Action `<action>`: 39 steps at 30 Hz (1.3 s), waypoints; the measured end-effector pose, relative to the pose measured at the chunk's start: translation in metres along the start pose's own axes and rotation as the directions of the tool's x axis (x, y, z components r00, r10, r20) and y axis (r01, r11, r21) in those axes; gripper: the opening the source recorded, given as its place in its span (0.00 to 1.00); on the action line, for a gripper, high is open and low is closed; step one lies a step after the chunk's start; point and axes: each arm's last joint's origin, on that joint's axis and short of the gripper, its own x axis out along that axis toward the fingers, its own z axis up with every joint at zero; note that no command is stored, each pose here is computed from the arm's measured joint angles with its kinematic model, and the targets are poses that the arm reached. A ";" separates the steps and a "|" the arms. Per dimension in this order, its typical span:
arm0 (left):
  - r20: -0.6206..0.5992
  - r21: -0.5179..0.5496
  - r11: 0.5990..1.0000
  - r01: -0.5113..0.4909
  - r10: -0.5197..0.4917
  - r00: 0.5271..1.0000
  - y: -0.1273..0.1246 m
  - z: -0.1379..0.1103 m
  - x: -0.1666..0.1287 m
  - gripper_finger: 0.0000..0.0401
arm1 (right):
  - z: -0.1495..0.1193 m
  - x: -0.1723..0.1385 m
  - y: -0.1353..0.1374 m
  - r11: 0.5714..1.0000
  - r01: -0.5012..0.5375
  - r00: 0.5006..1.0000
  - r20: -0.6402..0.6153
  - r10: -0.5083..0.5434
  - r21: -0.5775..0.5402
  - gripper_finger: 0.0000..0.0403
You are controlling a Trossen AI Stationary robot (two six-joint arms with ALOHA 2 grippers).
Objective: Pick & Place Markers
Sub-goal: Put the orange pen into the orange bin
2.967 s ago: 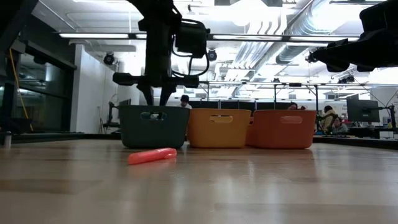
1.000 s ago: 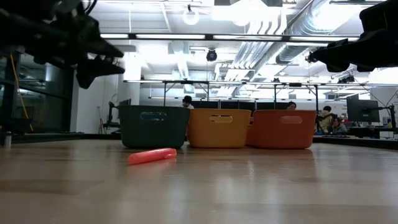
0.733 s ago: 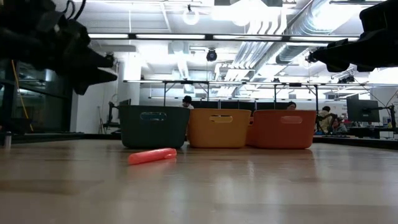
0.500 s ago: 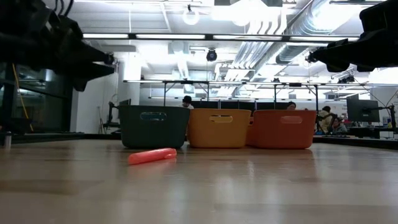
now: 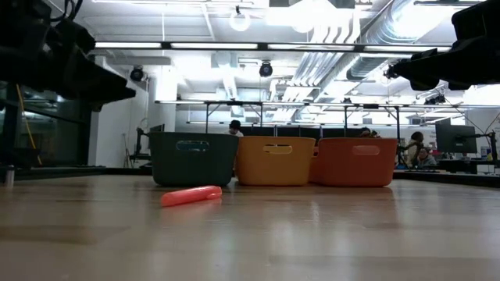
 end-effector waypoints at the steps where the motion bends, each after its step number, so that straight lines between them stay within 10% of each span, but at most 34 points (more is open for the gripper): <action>1: -0.009 0.015 1.000 -0.002 0.002 1.000 0.000 -0.001 -0.001 0.49 | 0.000 0.000 0.000 1.000 0.000 1.000 0.000 0.000 0.000 0.41; 39: 0.086 0.150 0.976 0.155 -0.169 0.982 -0.009 0.006 -0.011 0.49 | 0.000 0.000 0.000 1.000 0.000 1.000 0.000 0.000 0.000 0.41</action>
